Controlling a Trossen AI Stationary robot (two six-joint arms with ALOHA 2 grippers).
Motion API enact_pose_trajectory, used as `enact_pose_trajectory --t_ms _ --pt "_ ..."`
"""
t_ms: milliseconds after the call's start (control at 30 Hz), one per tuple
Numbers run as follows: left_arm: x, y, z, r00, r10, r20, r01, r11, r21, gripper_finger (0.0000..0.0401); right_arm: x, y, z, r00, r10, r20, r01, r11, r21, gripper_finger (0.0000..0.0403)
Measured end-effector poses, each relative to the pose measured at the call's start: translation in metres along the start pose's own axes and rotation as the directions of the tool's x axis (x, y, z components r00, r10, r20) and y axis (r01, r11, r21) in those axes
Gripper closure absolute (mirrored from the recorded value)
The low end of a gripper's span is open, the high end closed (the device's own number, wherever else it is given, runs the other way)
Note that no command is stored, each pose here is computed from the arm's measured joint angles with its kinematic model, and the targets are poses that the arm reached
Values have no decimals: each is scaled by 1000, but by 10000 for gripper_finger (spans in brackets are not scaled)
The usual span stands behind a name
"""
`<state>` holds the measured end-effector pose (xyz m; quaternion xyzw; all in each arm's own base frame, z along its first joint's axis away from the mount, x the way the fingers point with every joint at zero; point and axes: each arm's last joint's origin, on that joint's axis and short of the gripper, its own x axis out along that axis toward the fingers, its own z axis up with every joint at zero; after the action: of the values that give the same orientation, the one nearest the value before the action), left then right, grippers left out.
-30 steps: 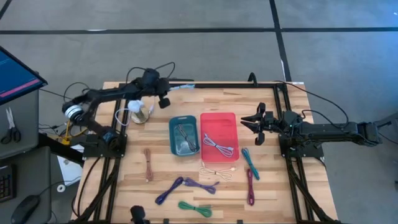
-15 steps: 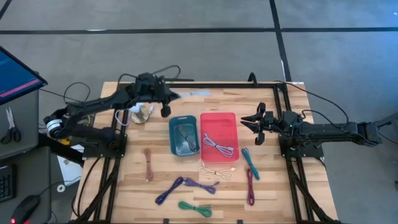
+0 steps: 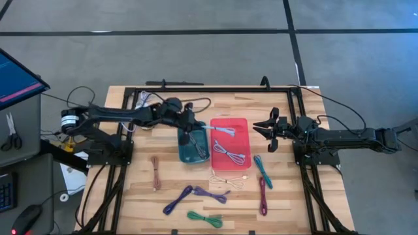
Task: Pick & Place USB Port
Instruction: Put the white charger cable into the red bin
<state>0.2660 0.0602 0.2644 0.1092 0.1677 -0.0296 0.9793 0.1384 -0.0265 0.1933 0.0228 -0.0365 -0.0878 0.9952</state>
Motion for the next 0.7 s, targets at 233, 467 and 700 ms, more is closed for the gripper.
enact_pose_trajectory --t_ms 233,467,700 --pt "25 -11 -6 999 -49 5 49 999 19 394 0 0 0 1000 0 0 0 1000 0 332" --pt "40 -22 -4 995 -96 -12 97 986 138 394 0 0 0 1000 -1 0 1 1000 0 332" --pt "53 -21 -8 993 -107 -42 114 967 230 394 0 0 0 1000 -1 0 1 1000 0 332"
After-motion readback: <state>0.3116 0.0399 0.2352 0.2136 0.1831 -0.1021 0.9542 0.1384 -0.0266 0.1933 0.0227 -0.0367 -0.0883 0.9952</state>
